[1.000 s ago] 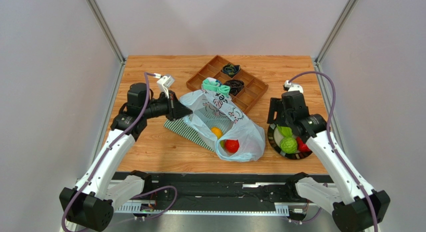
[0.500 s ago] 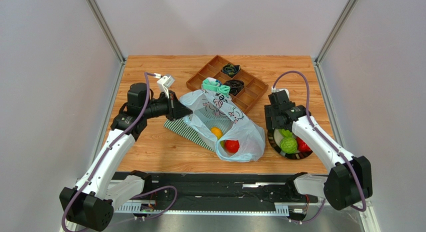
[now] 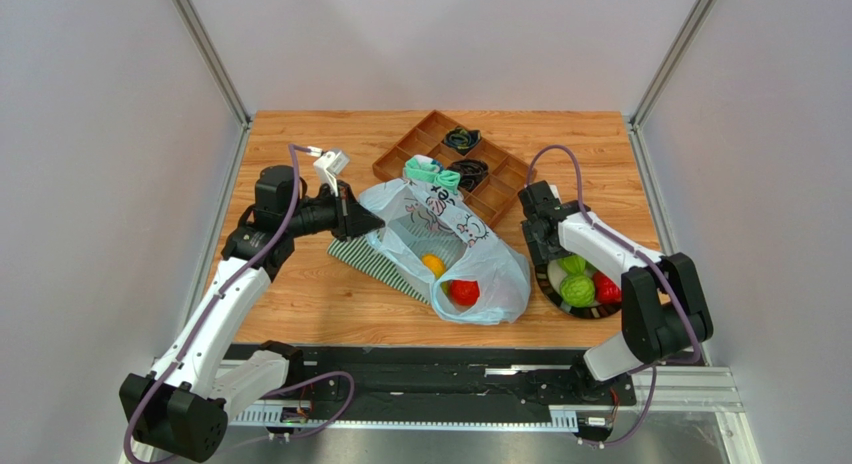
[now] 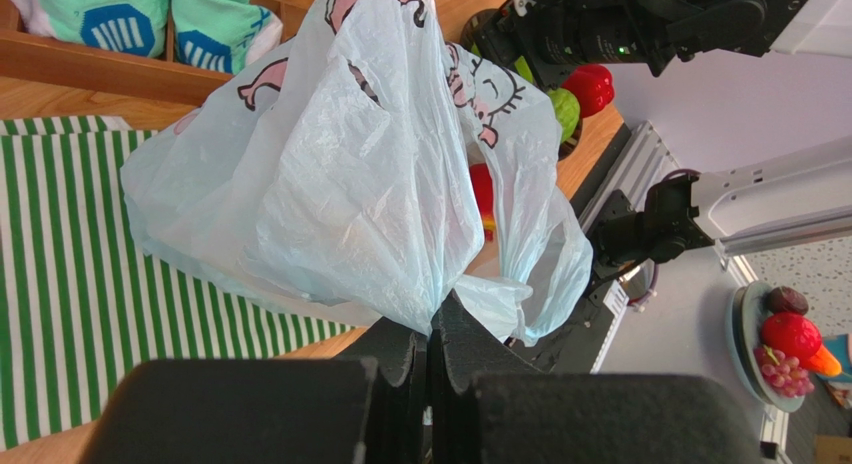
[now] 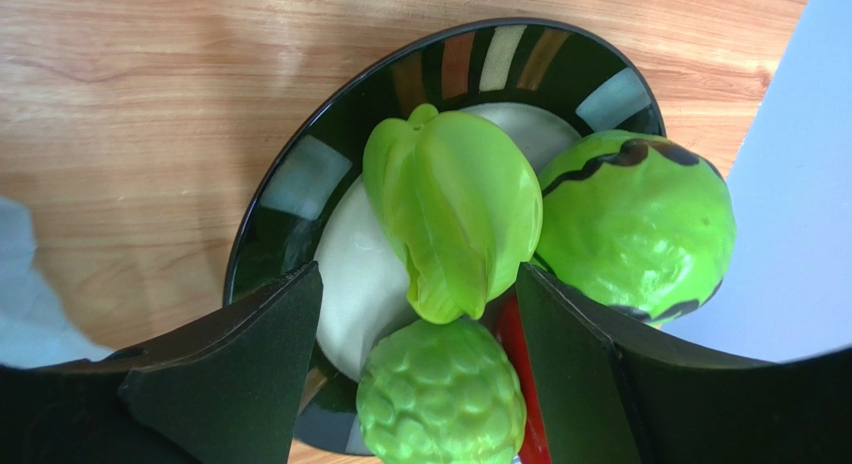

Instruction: Place the fruits into the plastic bag

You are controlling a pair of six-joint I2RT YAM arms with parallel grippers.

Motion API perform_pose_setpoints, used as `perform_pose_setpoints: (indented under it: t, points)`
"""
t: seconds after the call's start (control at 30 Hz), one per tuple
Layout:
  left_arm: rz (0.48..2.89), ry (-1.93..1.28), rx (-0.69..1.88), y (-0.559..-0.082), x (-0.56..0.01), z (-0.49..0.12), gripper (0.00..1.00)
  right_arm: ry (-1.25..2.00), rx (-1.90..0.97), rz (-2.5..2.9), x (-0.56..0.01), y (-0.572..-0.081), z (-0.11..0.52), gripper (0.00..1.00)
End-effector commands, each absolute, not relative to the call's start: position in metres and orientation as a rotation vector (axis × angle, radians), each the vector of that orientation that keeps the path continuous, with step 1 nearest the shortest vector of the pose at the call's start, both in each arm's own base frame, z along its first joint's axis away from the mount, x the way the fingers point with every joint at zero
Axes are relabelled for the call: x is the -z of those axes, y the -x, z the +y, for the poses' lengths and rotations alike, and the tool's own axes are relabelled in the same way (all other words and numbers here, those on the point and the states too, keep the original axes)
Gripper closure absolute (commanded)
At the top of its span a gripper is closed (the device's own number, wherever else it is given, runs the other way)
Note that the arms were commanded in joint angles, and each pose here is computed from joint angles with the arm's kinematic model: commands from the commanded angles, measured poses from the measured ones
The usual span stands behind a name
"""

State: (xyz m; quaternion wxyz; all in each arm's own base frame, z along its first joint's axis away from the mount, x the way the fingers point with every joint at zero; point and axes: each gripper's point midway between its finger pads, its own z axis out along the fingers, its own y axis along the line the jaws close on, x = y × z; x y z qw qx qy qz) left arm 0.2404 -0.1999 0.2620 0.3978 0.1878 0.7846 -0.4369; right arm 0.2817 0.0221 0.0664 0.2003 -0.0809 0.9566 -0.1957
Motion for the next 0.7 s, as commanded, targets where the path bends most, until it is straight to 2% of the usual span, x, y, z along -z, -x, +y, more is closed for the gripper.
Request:
perform_pose_setpoints:
  t: [0.0,0.17,0.3,0.53,0.67]
  points:
    - [1.956,-0.499,1.083,-0.244,-0.269,-0.198,1.0,0.225,0.626,2.595,-0.078,-0.306,0.017,0.24]
    - [1.954,-0.499,1.084,-0.245,-0.269,-0.198,1.0,0.225,0.662,2.59,-0.072,-0.309,0.013,0.25]
    - [1.961,-0.494,1.087,-0.246,-0.267,-0.198,1.0,0.217,0.705,2.582,-0.069,-0.31,0.009,0.33]
    - [1.958,-0.492,1.089,-0.246,-0.268,-0.197,1.0,0.233,0.738,2.599,-0.062,-0.309,0.006,0.38]
    - [1.958,-0.492,1.087,-0.247,-0.268,-0.197,1.0,0.234,0.743,2.601,-0.06,-0.309,0.006,0.47]
